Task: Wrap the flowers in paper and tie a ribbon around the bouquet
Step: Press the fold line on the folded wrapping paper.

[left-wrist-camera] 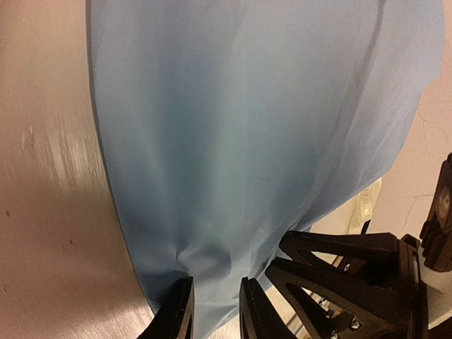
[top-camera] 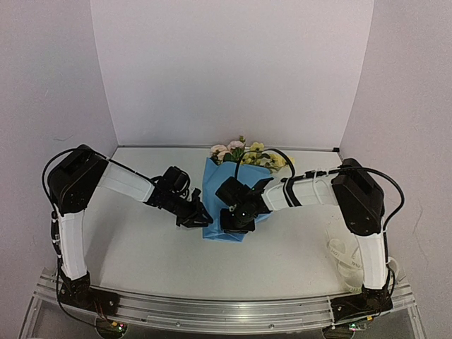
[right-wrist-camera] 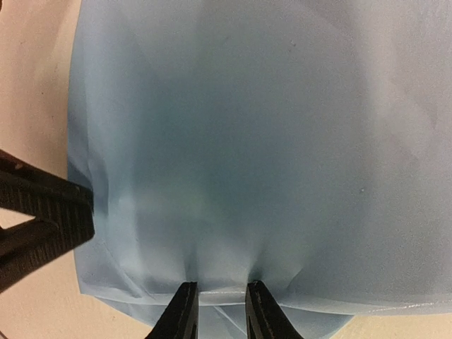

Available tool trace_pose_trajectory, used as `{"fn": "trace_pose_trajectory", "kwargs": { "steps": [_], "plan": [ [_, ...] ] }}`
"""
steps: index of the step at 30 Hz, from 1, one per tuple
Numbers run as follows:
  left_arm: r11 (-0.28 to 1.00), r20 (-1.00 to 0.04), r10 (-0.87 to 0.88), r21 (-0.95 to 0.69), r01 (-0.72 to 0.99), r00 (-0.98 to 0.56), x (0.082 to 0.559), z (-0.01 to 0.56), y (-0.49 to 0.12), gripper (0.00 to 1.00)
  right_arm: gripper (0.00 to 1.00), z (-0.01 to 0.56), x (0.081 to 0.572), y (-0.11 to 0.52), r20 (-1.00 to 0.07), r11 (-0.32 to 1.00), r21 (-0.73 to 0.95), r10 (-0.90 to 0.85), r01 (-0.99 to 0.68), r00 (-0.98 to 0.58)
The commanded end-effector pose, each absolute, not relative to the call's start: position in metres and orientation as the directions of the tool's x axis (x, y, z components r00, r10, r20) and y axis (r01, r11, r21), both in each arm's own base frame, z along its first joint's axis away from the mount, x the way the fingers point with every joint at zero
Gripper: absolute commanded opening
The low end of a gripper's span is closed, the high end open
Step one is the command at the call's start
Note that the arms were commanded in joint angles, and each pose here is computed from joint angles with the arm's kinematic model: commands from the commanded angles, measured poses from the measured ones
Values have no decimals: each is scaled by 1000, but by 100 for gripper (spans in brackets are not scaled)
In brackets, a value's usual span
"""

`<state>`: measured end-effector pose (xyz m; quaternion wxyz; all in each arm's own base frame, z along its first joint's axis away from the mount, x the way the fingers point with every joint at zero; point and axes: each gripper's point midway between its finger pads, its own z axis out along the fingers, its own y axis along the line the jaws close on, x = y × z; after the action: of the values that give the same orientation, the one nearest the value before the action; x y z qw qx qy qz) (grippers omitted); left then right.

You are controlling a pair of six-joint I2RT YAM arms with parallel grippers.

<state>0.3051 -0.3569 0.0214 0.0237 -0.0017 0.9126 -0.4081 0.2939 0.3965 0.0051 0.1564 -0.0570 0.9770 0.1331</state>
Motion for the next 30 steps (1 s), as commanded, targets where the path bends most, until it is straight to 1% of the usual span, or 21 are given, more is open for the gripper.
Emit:
{"fn": "trace_pose_trajectory", "kwargs": {
  "steps": [1, 12, 15, 19, 22, 25, 27, 30],
  "plan": [
    [742, 57, -4, -669, -42, -998, 266, 0, -341, 24, 26, -84, 235, 340, -48, 990, 54, -126, -129, -991],
    [767, 102, 10, -639, -58, -995, 232, -1, -347, 24, 26, -82, 229, 332, -58, 988, 76, -128, -132, -990],
    [760, 84, -3, -647, -57, -996, 236, 8, -350, 24, 26, -81, 227, 332, -59, 987, 91, -128, -133, -990],
    [720, 18, -14, -694, -23, -1000, 261, 31, -367, 25, 26, -82, 224, 332, -54, 985, 102, -137, -142, -989],
    [665, -59, -38, -747, 19, -998, 287, 59, -382, 26, 26, -82, 222, 332, -46, 983, 108, -142, -146, -989],
    [617, -112, -114, -787, 18, -987, 317, 81, -378, 26, 26, -81, 220, 332, -41, 982, 116, -147, -151, -988],
    [602, -140, -160, -799, 15, -977, 339, 89, -372, 27, 26, -81, 219, 332, -36, 981, 118, -151, -155, -988],
    [598, -142, -181, -801, 6, -973, 361, 83, -369, 26, 26, -80, 218, 336, -28, 979, 134, -154, -156, -988]
  ]
}}
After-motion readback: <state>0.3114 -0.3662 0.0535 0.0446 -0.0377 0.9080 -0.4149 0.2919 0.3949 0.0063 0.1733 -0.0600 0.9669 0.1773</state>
